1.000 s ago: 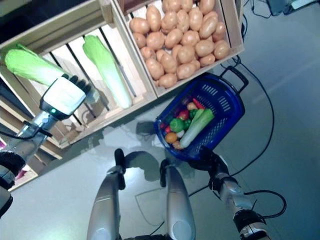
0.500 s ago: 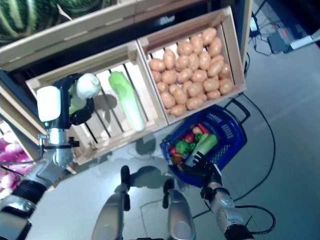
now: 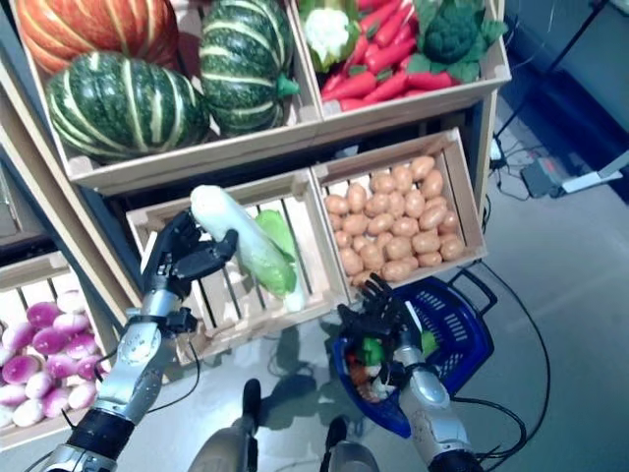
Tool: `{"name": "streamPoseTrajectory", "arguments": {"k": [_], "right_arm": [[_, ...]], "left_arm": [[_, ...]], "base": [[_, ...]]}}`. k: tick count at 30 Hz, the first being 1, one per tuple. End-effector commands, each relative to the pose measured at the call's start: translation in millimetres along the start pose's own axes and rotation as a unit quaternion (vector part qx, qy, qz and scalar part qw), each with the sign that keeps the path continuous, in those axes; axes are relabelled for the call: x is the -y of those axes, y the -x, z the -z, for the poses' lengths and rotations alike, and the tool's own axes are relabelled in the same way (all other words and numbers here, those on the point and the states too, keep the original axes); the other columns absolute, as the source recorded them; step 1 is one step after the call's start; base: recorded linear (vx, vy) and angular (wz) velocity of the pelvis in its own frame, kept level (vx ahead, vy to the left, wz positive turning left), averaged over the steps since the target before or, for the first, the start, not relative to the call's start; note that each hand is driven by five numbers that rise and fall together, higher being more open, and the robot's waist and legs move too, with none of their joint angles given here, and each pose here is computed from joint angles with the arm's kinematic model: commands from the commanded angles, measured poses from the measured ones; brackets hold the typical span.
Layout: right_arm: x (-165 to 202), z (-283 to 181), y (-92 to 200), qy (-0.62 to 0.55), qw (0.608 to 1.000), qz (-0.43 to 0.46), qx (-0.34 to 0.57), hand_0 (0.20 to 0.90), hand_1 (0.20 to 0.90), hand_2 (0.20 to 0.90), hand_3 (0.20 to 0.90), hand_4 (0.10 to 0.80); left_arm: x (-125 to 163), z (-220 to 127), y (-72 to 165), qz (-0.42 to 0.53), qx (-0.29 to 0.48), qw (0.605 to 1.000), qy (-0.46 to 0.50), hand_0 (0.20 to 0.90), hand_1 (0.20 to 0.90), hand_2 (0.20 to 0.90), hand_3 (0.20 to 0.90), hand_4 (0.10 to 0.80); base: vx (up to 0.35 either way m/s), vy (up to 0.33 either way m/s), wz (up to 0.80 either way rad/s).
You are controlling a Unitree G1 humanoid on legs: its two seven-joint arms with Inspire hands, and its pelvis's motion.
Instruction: Put vegetables into the basket
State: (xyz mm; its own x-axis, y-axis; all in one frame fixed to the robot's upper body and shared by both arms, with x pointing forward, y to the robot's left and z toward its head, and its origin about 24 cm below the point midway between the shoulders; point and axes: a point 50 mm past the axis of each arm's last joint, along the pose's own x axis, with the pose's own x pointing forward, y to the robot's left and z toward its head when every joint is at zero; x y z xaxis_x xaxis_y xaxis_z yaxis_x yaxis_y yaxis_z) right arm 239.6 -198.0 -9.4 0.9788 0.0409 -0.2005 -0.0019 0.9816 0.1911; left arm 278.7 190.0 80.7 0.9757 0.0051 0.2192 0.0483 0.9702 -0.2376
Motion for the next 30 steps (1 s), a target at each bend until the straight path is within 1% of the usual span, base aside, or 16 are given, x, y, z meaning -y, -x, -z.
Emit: {"name": "streamPoseTrajectory", "arguments": {"k": [1, 3, 5, 9, 12, 18, 22, 24, 26, 30], "right_arm": [[-14.7, -46.4, -0.2, 0.049, 0.988, -0.086, 0.116, 0.9, 0.9, 0.9, 0.9, 0.8], [-19.7, -56.9, -1.4, 0.065, 0.984, -0.108, 0.127, 0.9, 0.9, 0.9, 0.9, 0.8], [-20.2, -62.2, -3.2, 0.079, 0.982, -0.118, 0.124, 0.9, 0.9, 0.9, 0.9, 0.8], [-22.1, -76.1, -7.2, 0.121, 0.974, -0.172, 0.085, 0.9, 0.9, 0.9, 0.9, 0.8], [-22.6, -87.6, -10.9, 0.142, 0.968, -0.194, 0.076, 0.9, 0.9, 0.9, 0.9, 0.8], [-36.4, -110.6, -20.9, 0.166, 0.956, -0.23, 0.075, 0.9, 0.9, 0.9, 0.9, 0.8], [-49.2, -114.1, -24.3, 0.179, 0.952, -0.237, 0.076, 0.9, 0.9, 0.9, 0.9, 0.8], [-52.3, -114.2, -26.0, 0.188, 0.953, -0.225, 0.075, 0.9, 0.9, 0.9, 0.9, 0.8], [-55.2, -116.3, -26.9, 0.191, 0.956, -0.206, 0.086, 0.9, 0.9, 0.9, 0.9, 0.8], [-55.2, -121.6, -28.1, 0.159, 0.969, -0.154, 0.109, 0.9, 0.9, 0.9, 0.9, 0.8]], "left_arm": [[22.8, -36.3, -11.0, 0.073, 0.097, 0.984, 0.132, 0.3, 0.3, 0.3, 0.3, 0.4], [26.5, -32.5, -10.5, 0.084, 0.079, 0.977, 0.177, 0.3, 0.3, 0.3, 0.3, 0.4], [26.6, -29.5, -10.6, 0.085, 0.066, 0.974, 0.198, 0.3, 0.3, 0.3, 0.3, 0.4], [33.5, -23.0, -12.0, 0.109, 0.029, 0.976, 0.184, 0.3, 0.3, 0.3, 0.3, 0.4], [35.9, -18.7, -12.6, 0.126, 0.002, 0.976, 0.176, 0.3, 0.3, 0.3, 0.3, 0.4], [43.7, -8.6, -14.9, 0.163, -0.045, 0.973, 0.155, 0.3, 0.3, 0.3, 0.3, 0.4], [46.3, -4.1, -13.8, 0.186, -0.064, 0.972, 0.128, 0.3, 0.3, 0.3, 0.3, 0.4], [46.0, -3.8, -13.8, 0.192, -0.066, 0.973, 0.112, 0.3, 0.3, 0.3, 0.3, 0.4], [46.2, -3.3, -14.1, 0.185, -0.068, 0.975, 0.099, 0.3, 0.3, 0.3, 0.3, 0.4], [42.4, -3.4, -13.4, 0.176, -0.071, 0.978, 0.089, 0.3, 0.3, 0.3, 0.3, 0.4]], "base": [[0.054, -0.029, 0.01], [0.049, -0.034, 0.0], [0.037, -0.029, 0.0], [0.022, -0.031, -0.02], [-0.003, -0.032, 0.0], [-0.001, -0.005, 0.0], [0.0, 0.0, 0.0], [0.0, 0.0, 0.0], [0.0, 0.0, 0.0], [0.0, 0.0, 0.0]]}}
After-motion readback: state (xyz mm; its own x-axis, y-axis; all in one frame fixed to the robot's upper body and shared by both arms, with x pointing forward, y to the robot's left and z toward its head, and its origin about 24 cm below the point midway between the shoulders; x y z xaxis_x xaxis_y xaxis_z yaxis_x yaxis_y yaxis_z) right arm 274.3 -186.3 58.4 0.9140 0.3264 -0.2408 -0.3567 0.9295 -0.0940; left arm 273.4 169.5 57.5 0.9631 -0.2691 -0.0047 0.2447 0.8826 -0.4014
